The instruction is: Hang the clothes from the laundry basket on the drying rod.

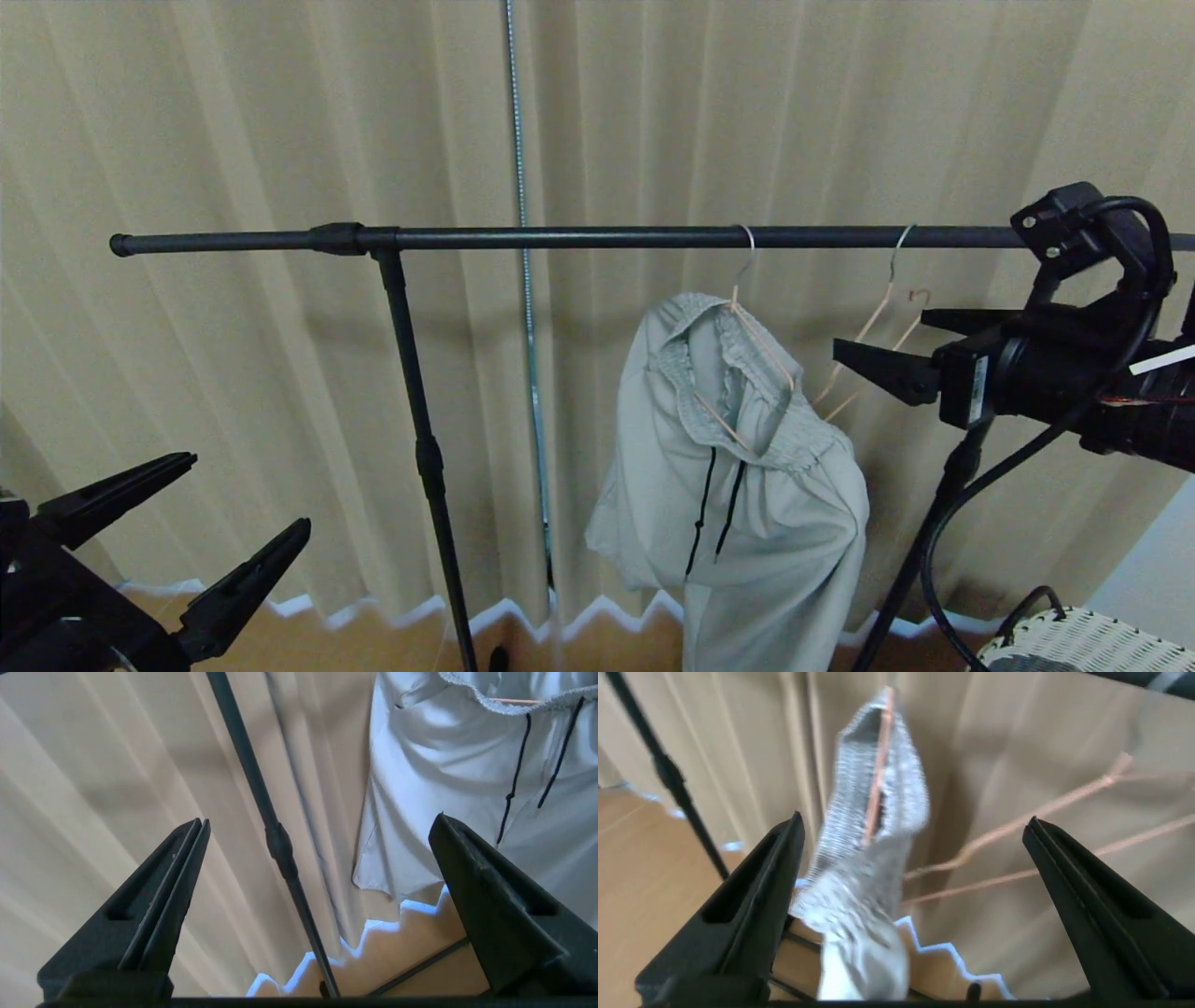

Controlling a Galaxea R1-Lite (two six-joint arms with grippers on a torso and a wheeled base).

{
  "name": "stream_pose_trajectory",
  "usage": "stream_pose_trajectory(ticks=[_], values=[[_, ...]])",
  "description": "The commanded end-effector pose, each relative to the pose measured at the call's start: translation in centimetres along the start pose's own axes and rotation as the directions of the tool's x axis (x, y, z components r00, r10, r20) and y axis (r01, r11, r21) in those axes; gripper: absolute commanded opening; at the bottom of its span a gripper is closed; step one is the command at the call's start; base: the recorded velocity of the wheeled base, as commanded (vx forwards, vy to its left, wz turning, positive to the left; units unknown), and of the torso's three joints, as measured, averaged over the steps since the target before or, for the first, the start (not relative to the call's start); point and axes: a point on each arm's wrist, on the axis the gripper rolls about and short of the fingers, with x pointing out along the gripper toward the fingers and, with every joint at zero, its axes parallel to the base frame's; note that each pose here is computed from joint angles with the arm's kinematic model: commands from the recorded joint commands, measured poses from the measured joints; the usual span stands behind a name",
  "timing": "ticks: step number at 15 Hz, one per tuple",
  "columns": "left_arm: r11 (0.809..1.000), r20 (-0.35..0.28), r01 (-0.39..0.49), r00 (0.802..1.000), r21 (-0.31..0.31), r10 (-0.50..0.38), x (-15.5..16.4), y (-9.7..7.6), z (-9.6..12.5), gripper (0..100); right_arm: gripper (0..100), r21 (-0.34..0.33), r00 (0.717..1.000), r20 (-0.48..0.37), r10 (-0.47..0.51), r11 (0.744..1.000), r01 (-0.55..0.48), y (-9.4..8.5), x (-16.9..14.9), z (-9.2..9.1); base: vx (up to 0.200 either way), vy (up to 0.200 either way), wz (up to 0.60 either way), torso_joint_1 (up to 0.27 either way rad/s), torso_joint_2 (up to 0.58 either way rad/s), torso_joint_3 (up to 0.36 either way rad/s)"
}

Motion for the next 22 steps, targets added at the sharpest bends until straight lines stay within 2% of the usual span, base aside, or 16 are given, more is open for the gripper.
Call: stream_pose_trajectory(ticks=[1,4,5,8,10,14,17,19,22], values=[[1.000,-0.004,-0.008,1.000,-0.001,0.008,0.0,0.1,-0.1,100,100,-0.002,0.998,-0.003,-0.059,0.998,0.059,-1.2,-0.9,-0.3,0.000,0.000,0.00,0.000,0.00,0.000],[1.000,-0.018,-0.006,1.000,0.002,0.006,-0.3,-0.1,-0.5,100,100,-0.040,0.982,-0.038,-0.185,0.982,0.183,-3.7,-2.9,-1.9,0.000,0.000,0.00,0.000,0.00,0.000],[1.000,-0.024,-0.007,1.000,0.001,0.007,-0.4,-0.1,-0.7,100,100,-0.068,0.972,-0.060,-0.229,0.972,0.225,-4.4,-4.1,-2.9,-0.200,0.000,0.00,0.002,0.01,0.002],[1.000,-0.047,-0.004,0.999,-0.001,0.004,-0.9,-0.4,-1.4,100,100,-0.072,0.942,-0.115,-0.317,0.948,0.310,-5.7,-5.7,-5.4,-0.200,0.000,0.00,0.007,0.01,0.007],[0.997,-0.069,-0.077,0.995,0.000,0.077,-1.0,0.2,-1.7,100,100,-0.066,0.931,-0.147,-0.335,0.942,0.329,-5.9,-6.4,-6.7,-0.200,0.000,0.00,-0.012,0.00,0.010],[0.976,-0.112,-0.218,0.970,-0.003,0.217,-1.4,1.6,-2.1,100,100,-0.062,0.929,-0.175,-0.326,0.945,0.320,-5.6,-6.4,-9.1,-0.200,0.000,0.00,0.000,0.00,0.002],[0.973,-0.156,-0.229,0.962,-0.009,0.225,-1.5,1.7,-2.6,100,100,-0.063,0.934,-0.130,-0.332,0.943,0.326,-5.4,-6.4,-10.3,-0.200,0.000,0.00,0.001,0.00,0.001],[0.974,-0.175,-0.225,0.960,-0.014,0.219,-1.8,1.5,-2.7,100,100,-0.063,0.935,-0.130,-0.329,0.944,0.323,-5.2,-6.4,-11.7,0.000,0.000,0.00,0.000,0.00,0.000],[0.971,-0.124,-0.237,0.964,-0.007,0.234,-2.4,1.4,-2.2,100,100,-0.063,0.934,-0.124,-0.334,0.942,0.329,-5.2,-6.3,-12.5,0.000,0.000,0.00,0.000,0.00,0.000]])
